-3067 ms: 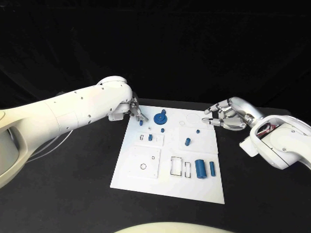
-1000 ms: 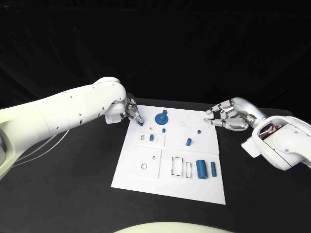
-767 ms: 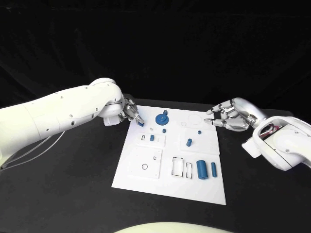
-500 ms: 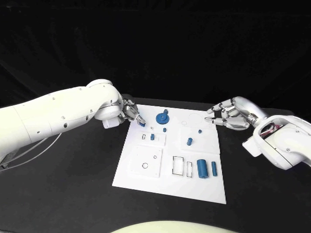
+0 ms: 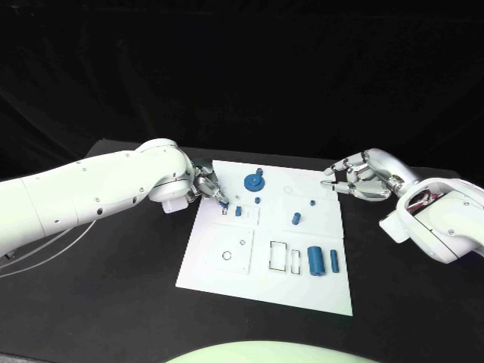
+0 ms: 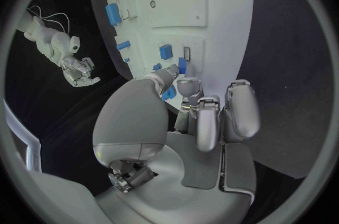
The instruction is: Assemble the parts on the task board
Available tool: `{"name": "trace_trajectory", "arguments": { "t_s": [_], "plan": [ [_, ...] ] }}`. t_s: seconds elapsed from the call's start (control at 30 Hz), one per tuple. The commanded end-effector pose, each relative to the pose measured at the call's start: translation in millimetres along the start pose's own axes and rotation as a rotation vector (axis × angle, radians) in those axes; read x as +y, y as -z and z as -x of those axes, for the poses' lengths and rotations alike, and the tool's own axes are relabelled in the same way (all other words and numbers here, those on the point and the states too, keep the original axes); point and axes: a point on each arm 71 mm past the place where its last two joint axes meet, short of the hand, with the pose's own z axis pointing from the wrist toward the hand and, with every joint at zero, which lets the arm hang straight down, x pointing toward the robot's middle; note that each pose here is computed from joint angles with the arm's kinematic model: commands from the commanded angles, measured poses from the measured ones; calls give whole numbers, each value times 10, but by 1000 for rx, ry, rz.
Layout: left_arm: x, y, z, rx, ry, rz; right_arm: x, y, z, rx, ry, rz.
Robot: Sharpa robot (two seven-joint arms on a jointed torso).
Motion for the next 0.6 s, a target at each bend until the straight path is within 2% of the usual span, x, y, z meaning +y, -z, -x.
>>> {"name": "trace_trajectory", "arguments": {
  "t_s": [0.03, 0.2, 0.6],
  "plan": [
    [-11, -9, -26, -32, -41, -11, 4, 1, -9, 9, 2, 8],
    [-5, -23, -84, -24, -64, -8, 2, 3, -7, 9, 2, 7],
    [6, -24, -128, 5, -99, 6, -4, 5, -3, 9, 2, 6]
  ]
}}
